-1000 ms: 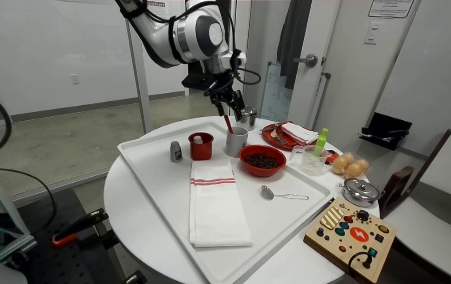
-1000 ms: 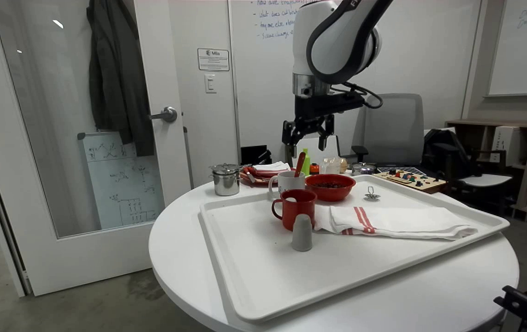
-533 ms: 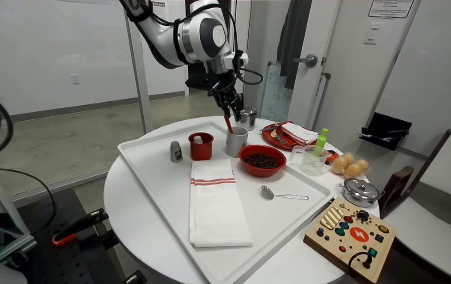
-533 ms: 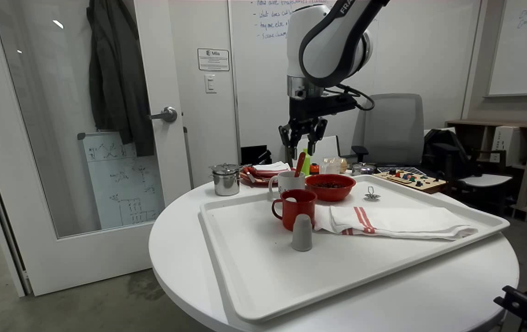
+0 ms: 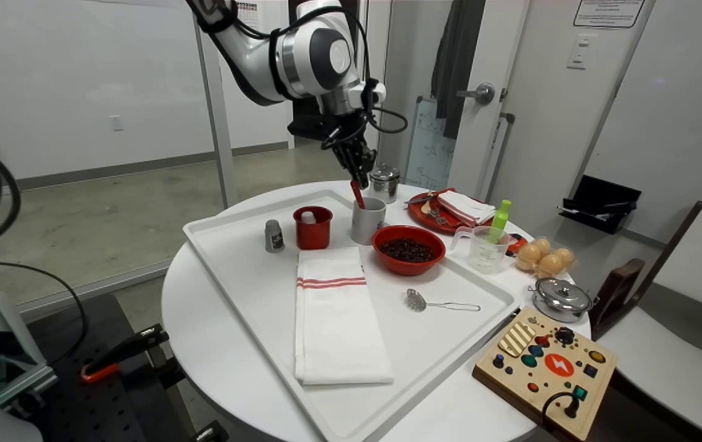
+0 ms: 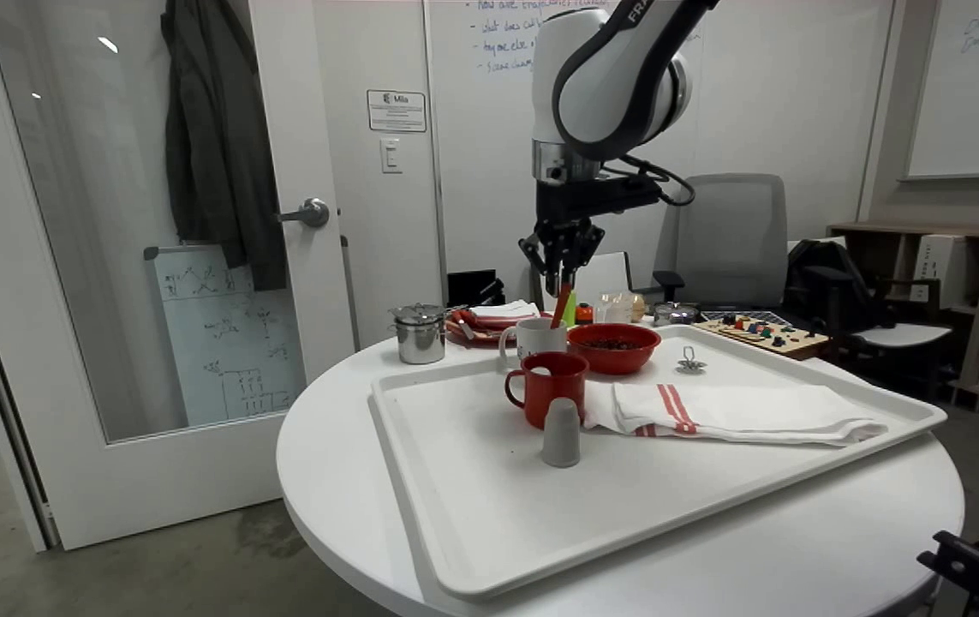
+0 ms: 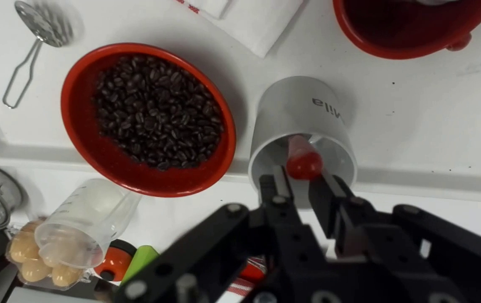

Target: Put the salt and pepper shaker in the red mug and use the spoon to mix the contents of the red bowl

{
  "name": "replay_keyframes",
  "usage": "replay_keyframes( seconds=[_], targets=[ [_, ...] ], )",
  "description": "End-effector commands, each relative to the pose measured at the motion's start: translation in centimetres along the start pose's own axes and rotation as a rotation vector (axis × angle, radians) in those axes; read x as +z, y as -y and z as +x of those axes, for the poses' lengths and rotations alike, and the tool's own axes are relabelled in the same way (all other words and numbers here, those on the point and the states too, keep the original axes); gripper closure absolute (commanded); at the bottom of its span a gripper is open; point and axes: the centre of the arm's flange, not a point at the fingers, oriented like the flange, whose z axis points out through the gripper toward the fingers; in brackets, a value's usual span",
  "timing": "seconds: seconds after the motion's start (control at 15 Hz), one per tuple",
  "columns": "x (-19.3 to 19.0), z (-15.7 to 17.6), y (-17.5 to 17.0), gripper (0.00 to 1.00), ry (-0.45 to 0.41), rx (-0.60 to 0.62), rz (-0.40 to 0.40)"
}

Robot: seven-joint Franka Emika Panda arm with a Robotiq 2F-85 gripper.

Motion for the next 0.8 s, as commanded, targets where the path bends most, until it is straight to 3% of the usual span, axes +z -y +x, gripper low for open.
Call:
replay_keyframes(
  seconds=[0.0,0.4,0.47,0.73],
  targets=[
    [-0.3,0.5,0.2,0.47,0.020,0.001,0.014],
    [-0.8,0.0,0.5,0.05,0.025,-0.006,0.029],
    [-0.7,-0.1,0.5,0.00,0.029,-0.005,0.030],
    [-0.3,-1.0,0.3,0.00,0.056,0.006,0.037]
  ],
)
